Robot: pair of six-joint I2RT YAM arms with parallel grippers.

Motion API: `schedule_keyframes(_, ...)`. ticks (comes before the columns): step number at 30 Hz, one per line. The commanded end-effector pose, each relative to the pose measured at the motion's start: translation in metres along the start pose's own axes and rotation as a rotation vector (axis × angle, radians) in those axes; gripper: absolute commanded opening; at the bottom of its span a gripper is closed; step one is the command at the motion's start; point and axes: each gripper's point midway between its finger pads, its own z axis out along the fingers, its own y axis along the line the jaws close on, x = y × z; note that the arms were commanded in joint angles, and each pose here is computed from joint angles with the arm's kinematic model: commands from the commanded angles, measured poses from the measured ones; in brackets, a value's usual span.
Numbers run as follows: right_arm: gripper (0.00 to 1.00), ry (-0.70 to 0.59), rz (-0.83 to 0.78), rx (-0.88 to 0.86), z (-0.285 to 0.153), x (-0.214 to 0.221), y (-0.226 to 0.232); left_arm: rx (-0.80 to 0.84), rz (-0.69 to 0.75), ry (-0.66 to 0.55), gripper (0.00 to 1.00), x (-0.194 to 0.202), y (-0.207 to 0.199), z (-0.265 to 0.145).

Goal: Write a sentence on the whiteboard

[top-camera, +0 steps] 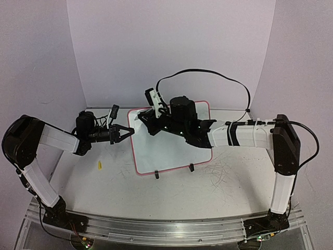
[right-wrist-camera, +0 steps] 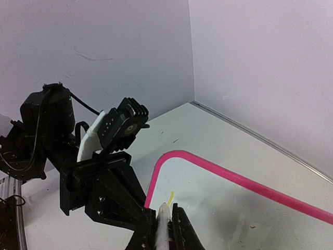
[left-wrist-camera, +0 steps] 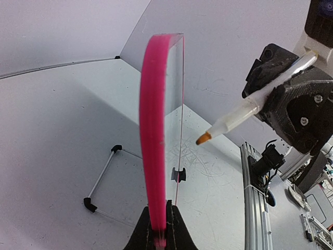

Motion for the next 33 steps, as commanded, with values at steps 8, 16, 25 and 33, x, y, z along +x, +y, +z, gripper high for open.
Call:
schedule_keyframes(8, 0.0, -0.048, -0.001, -0.008, 0.009, -0.018, 0.001, -0.035, 0.096, -0.022, 0.0, -0.013, 0.003, 0.002)
schedule_keyframes(16, 0.0, -0.037, 0.001, -0.013, 0.01, -0.014, 0.002, -0.037, 0.099, -0.022, 0.0, -0.013, 0.003, 0.002)
schedule_keyframes(25, 0.0, -0.021, 0.002, -0.007, 0.013, -0.007, 0.0, -0.038, 0.1, -0.021, 0.0, -0.014, 0.003, 0.002)
schedule_keyframes(33, 0.0, -0.019, 0.002, 0.0, 0.015, -0.005, -0.003, -0.037, 0.1, -0.021, 0.0, -0.014, 0.003, 0.002)
